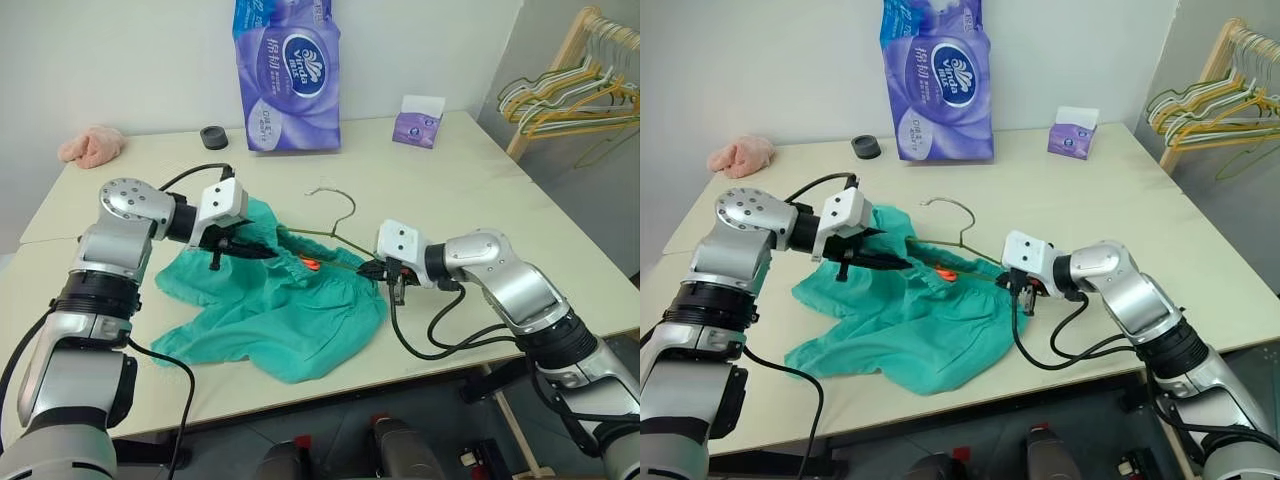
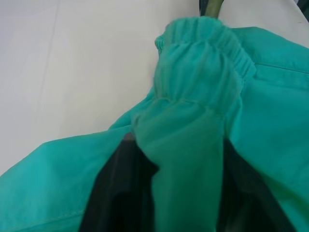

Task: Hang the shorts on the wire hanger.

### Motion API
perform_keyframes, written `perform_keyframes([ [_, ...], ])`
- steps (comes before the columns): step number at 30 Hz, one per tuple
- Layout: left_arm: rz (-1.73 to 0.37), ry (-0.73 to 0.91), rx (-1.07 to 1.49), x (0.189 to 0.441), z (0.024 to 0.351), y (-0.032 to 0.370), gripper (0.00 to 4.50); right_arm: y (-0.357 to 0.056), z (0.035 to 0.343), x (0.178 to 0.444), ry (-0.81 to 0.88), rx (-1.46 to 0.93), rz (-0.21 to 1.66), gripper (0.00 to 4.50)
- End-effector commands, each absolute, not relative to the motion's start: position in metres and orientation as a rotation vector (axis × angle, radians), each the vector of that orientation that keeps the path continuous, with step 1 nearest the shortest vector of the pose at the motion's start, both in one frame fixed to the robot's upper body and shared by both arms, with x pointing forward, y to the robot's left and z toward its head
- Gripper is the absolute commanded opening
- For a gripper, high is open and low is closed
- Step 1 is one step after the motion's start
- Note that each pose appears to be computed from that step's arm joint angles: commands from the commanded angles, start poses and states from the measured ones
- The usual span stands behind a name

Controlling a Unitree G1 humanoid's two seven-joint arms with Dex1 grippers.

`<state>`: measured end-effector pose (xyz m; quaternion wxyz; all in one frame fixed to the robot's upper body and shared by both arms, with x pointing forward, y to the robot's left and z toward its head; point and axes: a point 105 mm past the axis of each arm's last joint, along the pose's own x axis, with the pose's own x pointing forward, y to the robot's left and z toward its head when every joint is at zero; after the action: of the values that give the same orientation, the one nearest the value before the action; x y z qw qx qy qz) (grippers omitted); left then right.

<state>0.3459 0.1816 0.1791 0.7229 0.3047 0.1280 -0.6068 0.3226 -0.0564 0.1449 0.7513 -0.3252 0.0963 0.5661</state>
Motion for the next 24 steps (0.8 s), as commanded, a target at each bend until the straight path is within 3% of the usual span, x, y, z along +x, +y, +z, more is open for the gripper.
perform_keyframes([
  [1, -1.379, 0.244, 0.69, 0.342, 0.185, 0.17, 0.38, -0.039, 0.17, 0.311, 0.049, -0.735, 1.314, 0.0],
  [3, -1.382, 0.248, 0.688, 0.341, 0.184, 0.17, 0.02, -0.036, 0.172, 0.307, 0.011, -0.737, 1.352, 0.0],
  [7, -1.38, 0.252, 0.688, 0.34, 0.183, 0.17, 0.02, -0.037, 0.167, 0.295, -0.001, -0.759, 1.456, 0.0],
  [10, -1.374, 0.257, 0.694, 0.34, 0.182, 0.171, 0.02, -0.049, 0.163, 0.301, -0.035, -0.837, 1.438, 0.0],
  [13, -1.364, 0.26, 0.694, 0.34, 0.181, 0.172, 0.0, -0.066, 0.171, 0.316, -0.034, -0.813, 1.353, 0.68],
  [18, -1.345, 0.261, 0.676, 0.34, 0.179, 0.174, 0.0, -0.111, 0.174, 0.333, 0.026, -0.872, 1.202, 2.42],
  [23, -1.3, 0.25, 0.647, 0.341, 0.18, 0.178, 0.0, -0.166, 0.169, 0.328, 0.141, -0.817, 1.05, 4.06],
  [24, -1.283, 0.243, 0.632, 0.342, 0.182, 0.18, 0.0, -0.173, 0.165, 0.323, 0.161, -0.771, 1.034, 4.06],
])
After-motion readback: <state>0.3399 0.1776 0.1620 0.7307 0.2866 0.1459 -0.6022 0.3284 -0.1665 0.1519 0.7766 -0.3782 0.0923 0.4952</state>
